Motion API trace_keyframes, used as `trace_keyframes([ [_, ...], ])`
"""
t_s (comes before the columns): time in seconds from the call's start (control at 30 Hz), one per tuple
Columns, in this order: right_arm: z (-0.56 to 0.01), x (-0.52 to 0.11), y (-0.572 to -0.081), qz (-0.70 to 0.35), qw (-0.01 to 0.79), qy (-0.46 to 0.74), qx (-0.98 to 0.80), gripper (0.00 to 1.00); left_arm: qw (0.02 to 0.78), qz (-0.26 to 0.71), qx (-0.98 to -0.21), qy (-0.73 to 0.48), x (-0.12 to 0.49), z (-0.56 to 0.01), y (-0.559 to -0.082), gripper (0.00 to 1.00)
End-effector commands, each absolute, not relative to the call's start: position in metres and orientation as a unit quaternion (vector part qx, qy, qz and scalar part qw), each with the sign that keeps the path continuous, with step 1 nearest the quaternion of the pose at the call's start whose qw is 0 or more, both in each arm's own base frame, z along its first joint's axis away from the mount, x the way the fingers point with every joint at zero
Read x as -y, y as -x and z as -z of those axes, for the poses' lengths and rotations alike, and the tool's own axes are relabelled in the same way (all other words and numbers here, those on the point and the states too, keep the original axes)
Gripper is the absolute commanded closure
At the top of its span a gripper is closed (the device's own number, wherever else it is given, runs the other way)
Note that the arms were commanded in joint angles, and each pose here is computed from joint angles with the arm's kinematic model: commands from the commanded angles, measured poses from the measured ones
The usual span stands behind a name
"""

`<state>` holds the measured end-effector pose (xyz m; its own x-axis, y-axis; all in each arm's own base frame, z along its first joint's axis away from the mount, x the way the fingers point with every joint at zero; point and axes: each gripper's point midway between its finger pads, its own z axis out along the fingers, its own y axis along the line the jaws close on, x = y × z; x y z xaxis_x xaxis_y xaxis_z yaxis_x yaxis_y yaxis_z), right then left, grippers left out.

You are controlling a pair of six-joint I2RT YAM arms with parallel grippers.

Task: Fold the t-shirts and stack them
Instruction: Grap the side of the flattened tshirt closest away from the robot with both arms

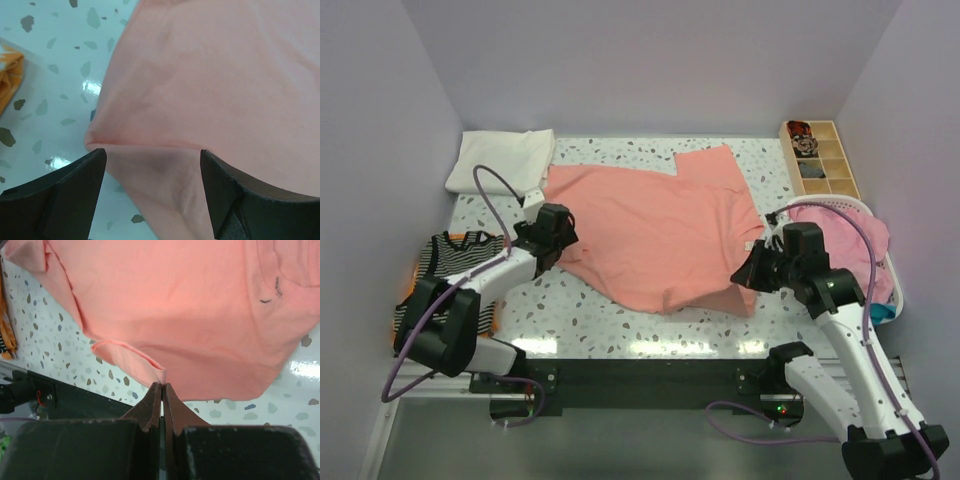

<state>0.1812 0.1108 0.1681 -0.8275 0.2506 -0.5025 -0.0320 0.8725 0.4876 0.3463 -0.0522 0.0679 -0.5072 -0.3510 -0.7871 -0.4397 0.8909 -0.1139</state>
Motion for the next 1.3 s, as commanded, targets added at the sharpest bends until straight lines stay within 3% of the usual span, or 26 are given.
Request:
trace_keyframes([
  [0.0,-0.196,-0.104,-0.215,-0.220,0.355,-0.056,-0.907,1.00,0.456,0.039,-0.862,0.219,0.080,-0.072,-0.350,0.19],
  [0.4,-0.183,-0.108,-0.220,-0.223,0.336,-0.051,-0.914,1.00,0.441,0.174,-0.811,0.342,0.119,-0.045,-0.297,0.26],
  [0.97,-0.170,-0.115,-0.218,-0.236,0.315,-0.035,-0.919,1.00,0.496,0.202,-0.735,0.416,0.114,-0.100,-0.314,0.28],
  [1.27,-0.168,-0.116,-0.219,-0.235,0.310,-0.030,-0.921,1.00,0.479,0.206,-0.747,0.413,0.124,-0.085,-0.319,0.31],
])
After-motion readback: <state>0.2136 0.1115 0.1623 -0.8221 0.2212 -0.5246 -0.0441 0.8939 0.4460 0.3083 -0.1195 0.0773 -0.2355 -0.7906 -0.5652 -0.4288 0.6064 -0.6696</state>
